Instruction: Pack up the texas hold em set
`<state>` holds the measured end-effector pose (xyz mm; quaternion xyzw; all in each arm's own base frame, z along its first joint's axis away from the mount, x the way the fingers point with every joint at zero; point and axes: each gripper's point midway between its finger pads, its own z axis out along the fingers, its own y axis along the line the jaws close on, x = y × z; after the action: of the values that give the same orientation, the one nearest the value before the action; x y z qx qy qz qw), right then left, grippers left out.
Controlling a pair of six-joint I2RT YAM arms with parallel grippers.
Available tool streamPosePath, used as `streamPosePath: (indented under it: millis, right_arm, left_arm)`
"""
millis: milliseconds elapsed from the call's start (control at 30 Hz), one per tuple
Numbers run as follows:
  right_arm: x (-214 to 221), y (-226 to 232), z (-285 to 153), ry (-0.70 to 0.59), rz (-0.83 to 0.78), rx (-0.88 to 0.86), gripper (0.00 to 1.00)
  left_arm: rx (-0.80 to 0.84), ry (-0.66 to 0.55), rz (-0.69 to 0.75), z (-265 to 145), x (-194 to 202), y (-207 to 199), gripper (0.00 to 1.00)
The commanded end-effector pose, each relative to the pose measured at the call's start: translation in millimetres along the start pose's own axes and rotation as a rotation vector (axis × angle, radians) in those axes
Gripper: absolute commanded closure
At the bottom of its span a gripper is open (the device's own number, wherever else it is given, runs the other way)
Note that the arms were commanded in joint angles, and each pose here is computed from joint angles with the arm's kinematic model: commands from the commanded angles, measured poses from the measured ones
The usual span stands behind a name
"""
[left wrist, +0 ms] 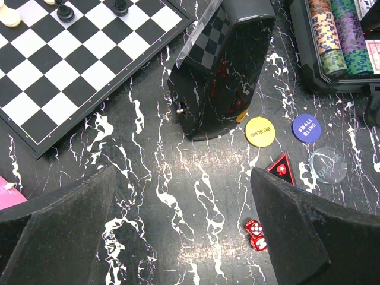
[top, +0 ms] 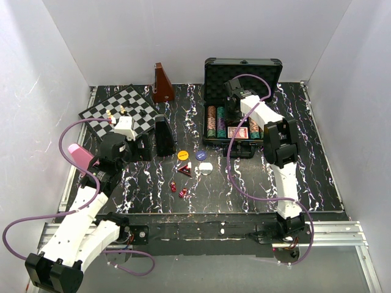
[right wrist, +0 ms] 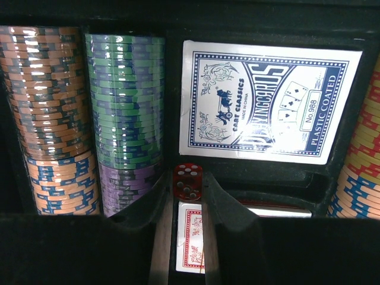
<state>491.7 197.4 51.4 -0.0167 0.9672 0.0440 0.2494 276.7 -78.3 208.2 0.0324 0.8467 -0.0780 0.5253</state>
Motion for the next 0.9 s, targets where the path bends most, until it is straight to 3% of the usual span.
streamPosePath:
  millis: [0, 233, 867]
  right_arm:
    - [-5.6, 8.4, -0.4, -0.007, 0.018, -0.026, 0.97]
    - [-2.8, 8.0, -1.9, 0.005, 0.02, -0.022, 0.8]
    - [-0.7, -1.2, -1.3, 0.008, 0.021, 0.024, 0.6]
  left_arm:
    - [0.012, -0.023, -0.003, -4.5, -10.5, -3.0, 0.02]
    - [0.012, -0.024, -0.002, -4.7, -11.2, -3.1, 0.02]
    - [0.009, -0.022, 0.0, -4.4, -10.6, -2.4, 0.02]
